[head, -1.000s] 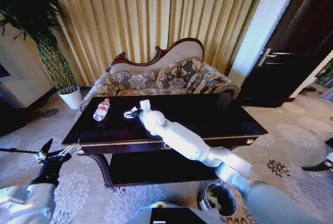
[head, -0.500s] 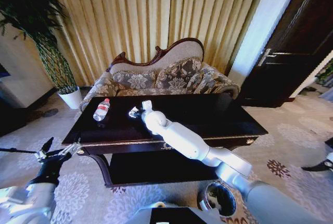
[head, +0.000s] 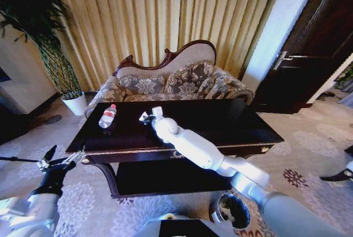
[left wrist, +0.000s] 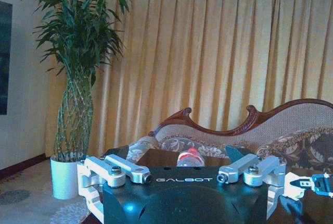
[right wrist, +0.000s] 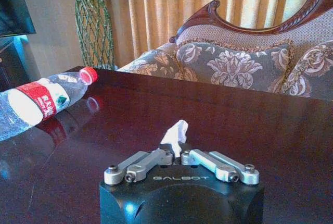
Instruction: Move to the front of the table and place the trash on the table into the trash bin.
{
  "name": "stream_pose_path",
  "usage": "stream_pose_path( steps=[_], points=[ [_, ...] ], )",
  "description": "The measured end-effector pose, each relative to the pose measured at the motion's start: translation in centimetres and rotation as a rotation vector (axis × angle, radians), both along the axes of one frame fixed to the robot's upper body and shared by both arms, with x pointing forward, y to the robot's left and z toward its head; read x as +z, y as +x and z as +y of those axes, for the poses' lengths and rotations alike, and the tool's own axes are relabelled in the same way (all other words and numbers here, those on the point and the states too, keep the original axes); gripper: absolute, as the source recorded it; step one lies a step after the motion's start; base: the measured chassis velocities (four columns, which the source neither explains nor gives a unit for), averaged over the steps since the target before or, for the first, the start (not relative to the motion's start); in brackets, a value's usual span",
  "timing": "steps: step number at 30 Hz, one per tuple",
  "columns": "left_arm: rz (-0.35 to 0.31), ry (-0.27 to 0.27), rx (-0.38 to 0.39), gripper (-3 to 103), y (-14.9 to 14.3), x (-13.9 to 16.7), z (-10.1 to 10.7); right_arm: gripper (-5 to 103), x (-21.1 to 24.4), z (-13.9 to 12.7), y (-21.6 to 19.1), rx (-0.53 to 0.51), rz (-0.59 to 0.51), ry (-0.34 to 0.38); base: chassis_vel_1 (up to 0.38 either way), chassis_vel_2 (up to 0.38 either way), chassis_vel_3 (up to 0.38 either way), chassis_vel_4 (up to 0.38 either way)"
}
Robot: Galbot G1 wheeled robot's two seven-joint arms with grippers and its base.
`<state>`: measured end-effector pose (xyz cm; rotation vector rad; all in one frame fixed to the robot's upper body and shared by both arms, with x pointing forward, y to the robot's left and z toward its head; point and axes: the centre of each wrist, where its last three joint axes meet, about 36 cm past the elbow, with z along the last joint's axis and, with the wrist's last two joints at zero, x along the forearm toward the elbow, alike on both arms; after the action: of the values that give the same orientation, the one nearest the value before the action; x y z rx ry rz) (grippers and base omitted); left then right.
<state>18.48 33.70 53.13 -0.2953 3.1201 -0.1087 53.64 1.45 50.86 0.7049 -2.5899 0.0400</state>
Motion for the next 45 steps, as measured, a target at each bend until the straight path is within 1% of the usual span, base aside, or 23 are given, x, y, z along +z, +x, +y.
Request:
stream_pose_path(
  steps=[2,7,9,10,11,12,15,16,20,21,22,24,25,26,29,31,33,34,36,37,40,42,45],
  points=[
    [-0.002,-0.002,-0.003,100,0.1,0.0,-0.1,1,0.2,-0.3,-0.2,0.0,-0.009,0.006,0.0,0.0,0.0,0.0],
    [-0.006,-0.006,-0.009,100,0.3,0.0,-0.2,0,1.4,-1.3,-0.5,-0.01,-0.046,0.042,0.0,0.0,0.0,0.0],
    [-0.01,-0.008,-0.015,100,0.4,0.0,-0.3,0,2.6,-2.8,-0.6,-0.03,-0.084,0.067,0.0,0.0,0.0,0.0],
    [-0.013,-0.01,-0.019,100,0.6,0.0,-0.3,0,3.3,-4.7,-0.4,-0.058,-0.118,0.07,0.0,0.0,0.0,0.0],
    [-0.013,-0.01,-0.019,100,0.6,0.0,-0.3,0,3.3,-4.7,-0.4,-0.058,-0.118,0.07,0.0,0.0,0.0,0.0],
    [-0.014,-0.011,-0.02,100,0.6,0.0,-0.4,0,3.6,-5.4,-0.2,-0.07,-0.131,0.069,0.0,0.0,0.0,0.0],
    [-0.019,-0.016,-0.03,100,0.9,0.0,-0.5,0,4.8,-10.8,1.6,-0.162,-0.2,0.062,0.0,0.0,0.0,0.0],
    [-0.019,-0.016,-0.03,100,0.9,0.0,-0.5,0,4.8,-10.8,1.6,-0.162,-0.2,0.062,0.0,0.0,0.0,0.0],
    [-0.029,-0.028,-0.041,100,1.3,0.1,-0.8,0,6.2,-17.7,4.1,-0.272,-0.273,0.068,0.0,0.0,0.0,0.0],
    [-0.029,-0.028,-0.041,100,1.3,0.1,-0.8,0,6.2,-17.7,4.1,-0.272,-0.273,0.068,0.0,0.0,0.0,0.0],
    [-0.032,-0.033,-0.044,100,1.5,0.1,-0.8,0,6.6,-19.9,4.6,-0.301,-0.299,0.074,0.0,0.0,0.0,0.0],
    [-0.035,-0.039,-0.045,100,1.6,0.2,-0.8,0,6.7,-23.3,4.9,-0.331,-0.335,0.08,0.0,0.0,0.0,0.0],
    [-0.035,-0.039,-0.045,100,1.6,0.2,-0.8,0,6.7,-23.3,4.9,-0.331,-0.335,0.08,0.0,0.0,0.0,0.0],
    [-0.036,-0.04,-0.047,100,1.6,0.3,-0.7,0,6.6,-24.2,4.9,-0.336,-0.343,0.083,0.0,0.0,0.0,0.0],
    [-0.04,-0.047,-0.055,100,1.7,0.4,-0.7,0,5.7,-29.6,3.7,-0.335,-0.383,0.09,0.0,0.0,0.0,0.0],
    [-0.041,-0.047,-0.056,100,1.7,0.4,-0.7,0,5.5,-30.1,3.5,-0.333,-0.386,0.089,0.0,0.0,0.0,0.0],
    [-0.045,-0.051,-0.066,100,1.8,0.5,-0.6,0,4.3,-34.9,0.7,-0.309,-0.408,0.071,0.0,0.0,0.0,0.0],
    [-0.048,-0.053,-0.068,100,1.8,0.5,-0.6,0,3.8,-36.2,-0.7,-0.309,-0.407,0.055,0.0,0.0,0.0,0.0],
    [-0.049,-0.054,-0.069,100,1.9,0.5,-0.6,0,3.4,-36.8,-1.5,-0.309,-0.405,0.046,0.0,0.0,0.0,0.0],
    [-0.053,-0.058,-0.074,100,2.1,0.6,-0.7,0,2.9,-38.2,-3.4,-0.315,-0.407,0.026,0.0,0.0,0.0,0.0],
    [-0.057,-0.06,-0.083,100,2.3,0.7,-0.7,0,3.0,-39.6,-6.3,-0.334,-0.416,0.018,0.0,0.0,0.0,0.0],
    [-0.056,-0.061,-0.084,100,2.3,0.7,-0.7,0,3.0,-39.7,-7.1,-0.339,-0.419,0.019,0.0,0.0,0.0,0.0],
    [-0.05,-0.068,-0.092,100,2.2,0.7,-0.7,0,2.3,-39.6,-11.5,-0.351,-0.412,0.026,0.0,0.0,0.0,0.0]
  ],
)
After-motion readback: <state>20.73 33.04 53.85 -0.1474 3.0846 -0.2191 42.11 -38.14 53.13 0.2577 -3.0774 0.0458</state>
